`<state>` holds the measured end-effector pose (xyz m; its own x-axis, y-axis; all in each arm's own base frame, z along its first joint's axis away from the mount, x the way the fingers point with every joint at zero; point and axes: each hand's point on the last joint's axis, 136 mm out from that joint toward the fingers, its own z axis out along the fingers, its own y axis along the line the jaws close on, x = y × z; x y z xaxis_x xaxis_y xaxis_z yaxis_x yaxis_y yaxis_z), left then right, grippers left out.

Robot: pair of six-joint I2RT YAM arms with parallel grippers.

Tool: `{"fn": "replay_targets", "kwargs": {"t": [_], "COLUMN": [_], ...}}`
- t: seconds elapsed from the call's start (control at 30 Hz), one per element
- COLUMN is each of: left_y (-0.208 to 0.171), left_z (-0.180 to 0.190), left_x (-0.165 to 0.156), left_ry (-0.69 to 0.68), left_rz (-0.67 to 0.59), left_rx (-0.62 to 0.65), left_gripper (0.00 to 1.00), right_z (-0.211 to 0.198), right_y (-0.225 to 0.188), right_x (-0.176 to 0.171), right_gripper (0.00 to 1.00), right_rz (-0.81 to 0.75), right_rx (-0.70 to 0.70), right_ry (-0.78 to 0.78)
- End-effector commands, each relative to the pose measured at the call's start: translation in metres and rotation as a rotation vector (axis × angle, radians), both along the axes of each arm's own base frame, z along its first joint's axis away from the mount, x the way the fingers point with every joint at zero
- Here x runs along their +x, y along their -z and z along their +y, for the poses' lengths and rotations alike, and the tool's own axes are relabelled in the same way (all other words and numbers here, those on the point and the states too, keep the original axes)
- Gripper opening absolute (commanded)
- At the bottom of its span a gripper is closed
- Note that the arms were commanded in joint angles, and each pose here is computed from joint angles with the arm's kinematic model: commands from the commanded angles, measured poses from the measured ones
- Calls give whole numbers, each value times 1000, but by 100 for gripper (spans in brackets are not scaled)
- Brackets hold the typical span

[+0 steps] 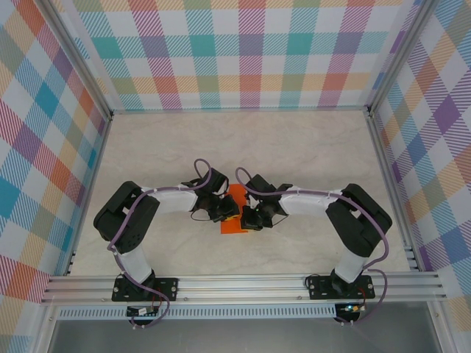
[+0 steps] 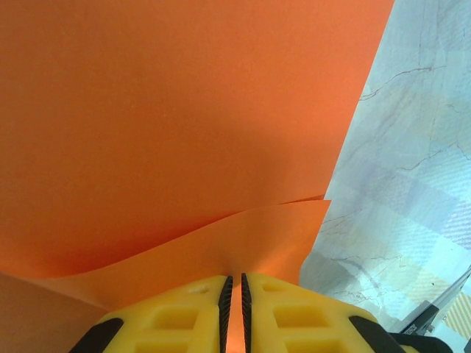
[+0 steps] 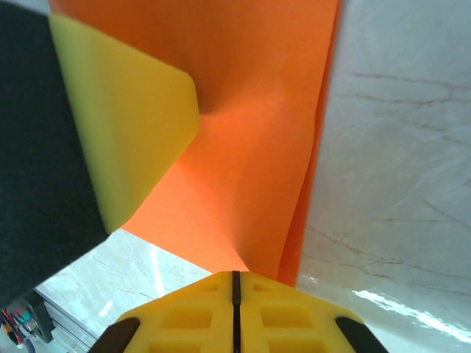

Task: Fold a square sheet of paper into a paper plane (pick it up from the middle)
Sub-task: Fold the triangle a second time at the center of the table.

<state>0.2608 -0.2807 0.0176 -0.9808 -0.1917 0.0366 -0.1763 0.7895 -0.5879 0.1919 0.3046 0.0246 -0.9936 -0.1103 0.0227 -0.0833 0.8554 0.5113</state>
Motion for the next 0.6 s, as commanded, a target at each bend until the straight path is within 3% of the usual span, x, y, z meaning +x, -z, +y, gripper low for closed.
{"fn": "replay_targets", "kwargs": {"t": [0.0, 0.4, 0.57], "left_y": [27, 28, 28], "left_z": [28, 31, 31], "left_x": [-11, -12, -12], "left_ry": [-50, -48, -47], "left_rz": [56, 53, 52], "left_rx": [135, 148, 144], "left_gripper": [16, 16, 16], "right_z": [-4, -35, -28], "right_y": [10, 29, 4], "right_x": [-5, -20, -17], "right_gripper": [8, 8, 9], "right_rz": [21, 50, -7], "right_rx": [-33, -145, -59], "right_ry": [10, 39, 31]}}
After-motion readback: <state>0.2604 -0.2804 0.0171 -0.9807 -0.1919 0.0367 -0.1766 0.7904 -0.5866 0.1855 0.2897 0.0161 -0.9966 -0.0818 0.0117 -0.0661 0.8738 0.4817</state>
